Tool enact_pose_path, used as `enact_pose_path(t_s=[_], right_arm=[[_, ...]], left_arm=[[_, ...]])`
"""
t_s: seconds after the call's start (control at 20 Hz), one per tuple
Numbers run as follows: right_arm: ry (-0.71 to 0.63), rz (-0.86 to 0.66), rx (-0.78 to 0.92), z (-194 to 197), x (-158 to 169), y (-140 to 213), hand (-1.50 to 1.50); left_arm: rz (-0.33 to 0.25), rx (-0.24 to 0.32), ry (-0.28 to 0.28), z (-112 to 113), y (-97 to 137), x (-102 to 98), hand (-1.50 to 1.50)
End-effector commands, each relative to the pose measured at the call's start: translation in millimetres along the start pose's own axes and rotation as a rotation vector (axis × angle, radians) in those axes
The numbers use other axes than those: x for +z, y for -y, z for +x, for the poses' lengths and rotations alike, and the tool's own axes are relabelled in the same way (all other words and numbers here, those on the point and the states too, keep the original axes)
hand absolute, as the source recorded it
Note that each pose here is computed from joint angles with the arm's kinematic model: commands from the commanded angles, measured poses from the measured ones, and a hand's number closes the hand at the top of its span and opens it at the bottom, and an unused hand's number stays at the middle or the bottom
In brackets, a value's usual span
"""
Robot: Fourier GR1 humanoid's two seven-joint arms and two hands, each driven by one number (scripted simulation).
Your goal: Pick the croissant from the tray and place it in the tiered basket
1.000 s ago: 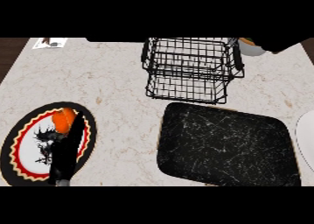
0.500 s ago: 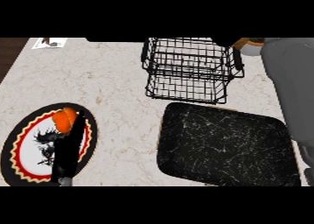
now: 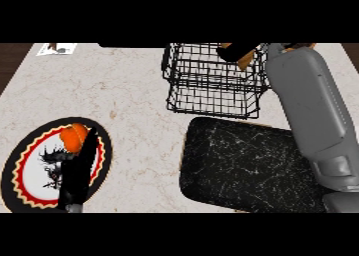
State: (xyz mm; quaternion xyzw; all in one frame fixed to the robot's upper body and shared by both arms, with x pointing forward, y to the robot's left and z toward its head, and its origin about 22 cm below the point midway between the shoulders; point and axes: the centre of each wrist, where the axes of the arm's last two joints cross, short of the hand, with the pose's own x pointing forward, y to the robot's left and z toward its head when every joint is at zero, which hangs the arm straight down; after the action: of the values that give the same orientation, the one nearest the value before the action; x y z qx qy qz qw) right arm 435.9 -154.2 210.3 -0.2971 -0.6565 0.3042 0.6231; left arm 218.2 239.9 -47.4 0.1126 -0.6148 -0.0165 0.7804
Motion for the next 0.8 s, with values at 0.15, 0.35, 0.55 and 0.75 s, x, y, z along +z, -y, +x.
enact_pose_path(t_s=[0.15, 0.35, 0.55, 0.75], right_arm=[[-0.050, 0.065, -0.313, -5.2, -5.4, -40.9, -1.50], [-0.003, 0.008, -0.483, -20.2, -13.5, -13.9, -1.50], [0.038, -0.109, -0.579, -13.4, -15.3, 7.2, -1.50], [-0.018, -0.346, -0.601, -50.0, -11.6, 38.9, -1.50]], left_arm=[[-0.008, 0.006, -0.020, -5.0, 5.5, 2.8, 0.00], [0.003, -0.001, -0.024, -2.6, -10.8, -0.9, 0.00], [0.013, -0.016, -0.019, -11.5, 11.0, 4.6, 0.00], [-0.007, 0.007, -0.035, -1.3, -4.4, -2.4, 0.00]])
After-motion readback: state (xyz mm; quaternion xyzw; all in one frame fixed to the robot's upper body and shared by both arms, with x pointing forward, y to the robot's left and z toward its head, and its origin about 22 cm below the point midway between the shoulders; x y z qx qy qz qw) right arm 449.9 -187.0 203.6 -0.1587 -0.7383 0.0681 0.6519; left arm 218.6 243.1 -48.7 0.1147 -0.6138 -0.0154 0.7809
